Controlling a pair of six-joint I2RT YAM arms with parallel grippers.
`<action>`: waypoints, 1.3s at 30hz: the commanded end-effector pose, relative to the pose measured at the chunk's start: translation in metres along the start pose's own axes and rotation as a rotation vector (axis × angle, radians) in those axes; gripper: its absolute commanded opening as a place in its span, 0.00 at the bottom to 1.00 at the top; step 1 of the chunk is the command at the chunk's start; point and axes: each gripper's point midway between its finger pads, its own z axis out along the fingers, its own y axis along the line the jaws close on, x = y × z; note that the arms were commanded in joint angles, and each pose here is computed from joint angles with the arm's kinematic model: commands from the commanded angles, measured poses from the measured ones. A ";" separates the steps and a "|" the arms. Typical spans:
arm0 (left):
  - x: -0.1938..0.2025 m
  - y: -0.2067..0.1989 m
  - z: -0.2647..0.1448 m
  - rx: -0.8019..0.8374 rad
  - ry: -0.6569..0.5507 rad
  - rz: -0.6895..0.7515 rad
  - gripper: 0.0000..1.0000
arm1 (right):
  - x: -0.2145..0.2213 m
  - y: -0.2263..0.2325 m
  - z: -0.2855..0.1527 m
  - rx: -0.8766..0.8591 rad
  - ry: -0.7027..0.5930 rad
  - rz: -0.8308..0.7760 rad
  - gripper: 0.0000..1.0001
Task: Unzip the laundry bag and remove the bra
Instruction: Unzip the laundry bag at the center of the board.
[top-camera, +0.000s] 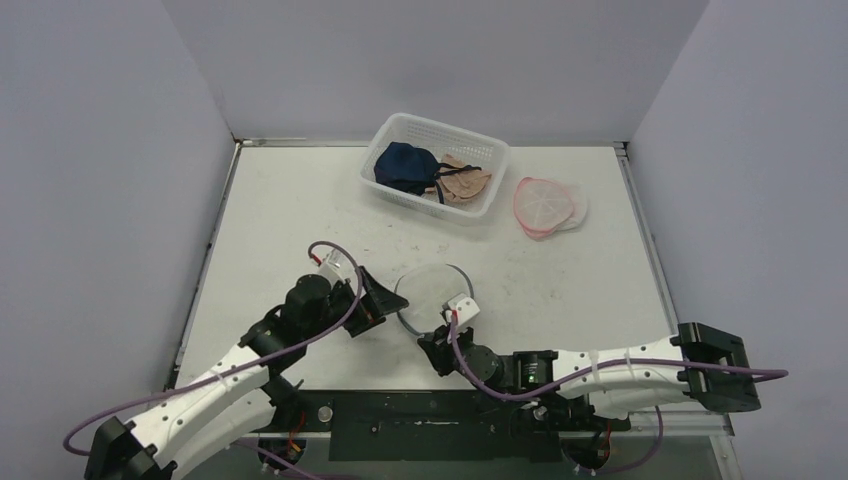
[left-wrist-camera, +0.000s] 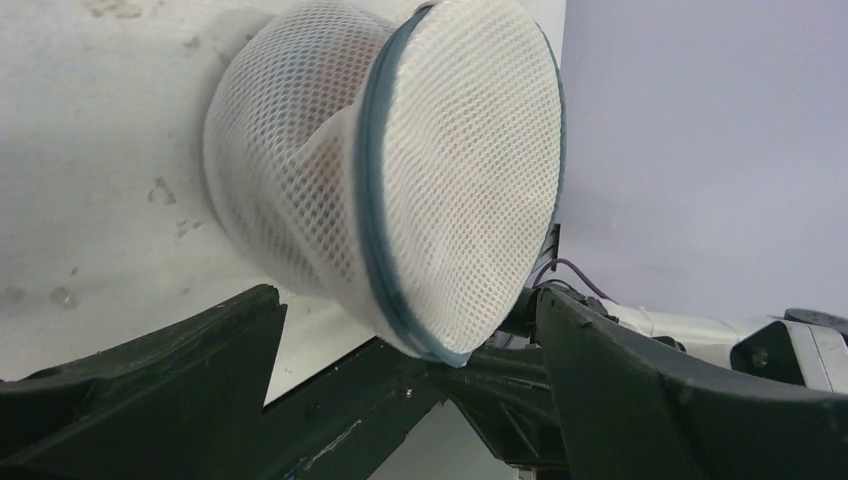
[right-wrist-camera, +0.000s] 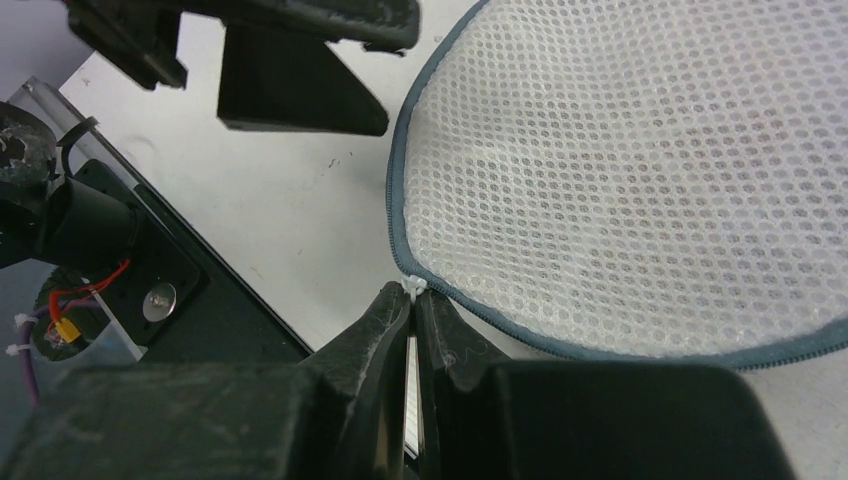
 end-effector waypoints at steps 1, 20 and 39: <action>0.000 0.028 -0.021 -0.090 -0.081 -0.110 0.96 | -0.029 0.023 0.009 -0.060 -0.060 0.052 0.05; 0.023 -0.014 0.011 0.051 -0.152 -0.246 0.78 | -0.009 0.026 0.022 -0.067 -0.007 0.010 0.05; 0.011 0.000 0.008 0.016 -0.228 -0.247 0.00 | -0.008 0.011 0.008 -0.030 -0.003 0.010 0.05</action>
